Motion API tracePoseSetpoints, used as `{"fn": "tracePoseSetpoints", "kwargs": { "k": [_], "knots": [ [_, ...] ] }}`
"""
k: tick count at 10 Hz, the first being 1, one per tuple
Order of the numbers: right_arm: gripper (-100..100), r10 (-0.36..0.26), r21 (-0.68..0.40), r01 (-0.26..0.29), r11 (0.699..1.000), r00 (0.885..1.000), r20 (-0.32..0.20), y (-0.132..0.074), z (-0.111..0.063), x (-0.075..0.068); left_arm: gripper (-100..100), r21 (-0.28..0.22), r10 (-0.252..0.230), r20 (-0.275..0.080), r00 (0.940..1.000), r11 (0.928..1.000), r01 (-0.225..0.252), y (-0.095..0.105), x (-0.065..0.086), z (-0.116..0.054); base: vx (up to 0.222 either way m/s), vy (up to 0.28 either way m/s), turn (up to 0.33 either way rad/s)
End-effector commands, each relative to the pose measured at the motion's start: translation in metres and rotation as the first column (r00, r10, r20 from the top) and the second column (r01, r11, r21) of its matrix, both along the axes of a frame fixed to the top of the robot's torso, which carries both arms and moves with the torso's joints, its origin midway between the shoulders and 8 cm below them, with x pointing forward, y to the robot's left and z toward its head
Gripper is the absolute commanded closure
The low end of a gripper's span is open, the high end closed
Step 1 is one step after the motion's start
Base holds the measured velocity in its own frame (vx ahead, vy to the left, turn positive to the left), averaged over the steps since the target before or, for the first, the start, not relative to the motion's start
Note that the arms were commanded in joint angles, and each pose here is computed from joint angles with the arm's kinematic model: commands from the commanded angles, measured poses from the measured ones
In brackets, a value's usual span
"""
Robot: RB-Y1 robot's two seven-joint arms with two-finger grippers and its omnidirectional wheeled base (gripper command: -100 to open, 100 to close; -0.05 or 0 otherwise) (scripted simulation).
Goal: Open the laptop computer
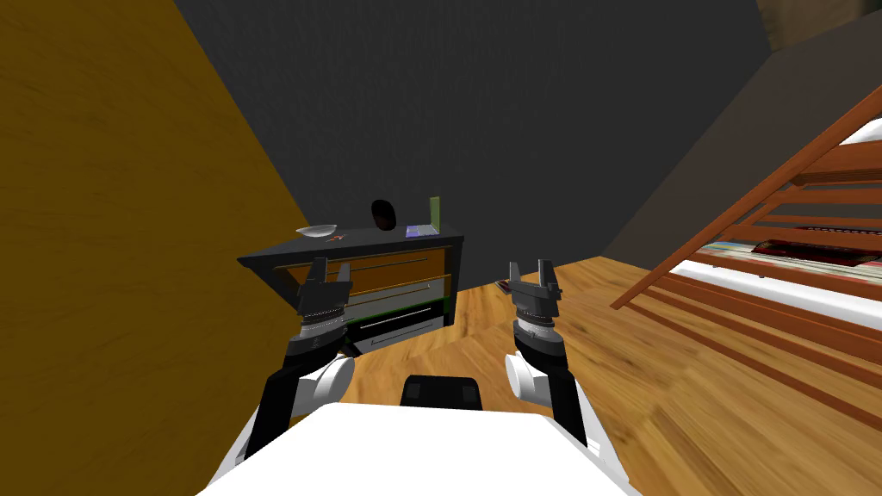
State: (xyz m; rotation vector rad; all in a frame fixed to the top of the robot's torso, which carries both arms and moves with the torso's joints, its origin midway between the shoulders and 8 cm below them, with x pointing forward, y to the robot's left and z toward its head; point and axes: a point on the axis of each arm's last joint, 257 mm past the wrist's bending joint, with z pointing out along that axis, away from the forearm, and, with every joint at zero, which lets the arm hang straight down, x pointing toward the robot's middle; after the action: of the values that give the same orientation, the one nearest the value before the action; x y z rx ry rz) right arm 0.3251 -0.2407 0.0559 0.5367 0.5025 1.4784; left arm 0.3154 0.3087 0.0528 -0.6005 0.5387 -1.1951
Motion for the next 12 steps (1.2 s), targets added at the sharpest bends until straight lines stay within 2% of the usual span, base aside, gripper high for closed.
{"fn": "tracePoseSetpoints", "kwargs": {
  "k": [1,9,10,12],
  "knots": [
    [0,0.000,0.000,0.000,1.000,1.000,0.000,0.000,0.000,0.000,0,0.000,0.000,0.000,1.0000,1.0000,0.000,0.000,0.000,0.000,0.000,0.000,0.000],
    [0,0.000,0.000,0.000,1.000,1.000,0.000,0.000,0.000,0.000,0,0.000,0.000,0.000,1.0000,1.0000,0.000,0.000,0.000,0.000,0.000,0.000,0.000],
    [0,0.000,0.000,0.000,1.000,1.000,0.000,0.000,0.000,0.000,-100,0.052,-0.025,-0.002,0.9997,0.9983,0.025,-0.010,0.007,0.007,0.020,-0.033,0.026],
    [0,0.000,0.000,0.000,1.000,1.000,0.000,0.000,0.000,0.000,-100,0.101,-0.044,0.001,0.9990,0.9940,0.044,-0.022,0.015,0.018,0.039,-0.084,0.043]
  ]
}}
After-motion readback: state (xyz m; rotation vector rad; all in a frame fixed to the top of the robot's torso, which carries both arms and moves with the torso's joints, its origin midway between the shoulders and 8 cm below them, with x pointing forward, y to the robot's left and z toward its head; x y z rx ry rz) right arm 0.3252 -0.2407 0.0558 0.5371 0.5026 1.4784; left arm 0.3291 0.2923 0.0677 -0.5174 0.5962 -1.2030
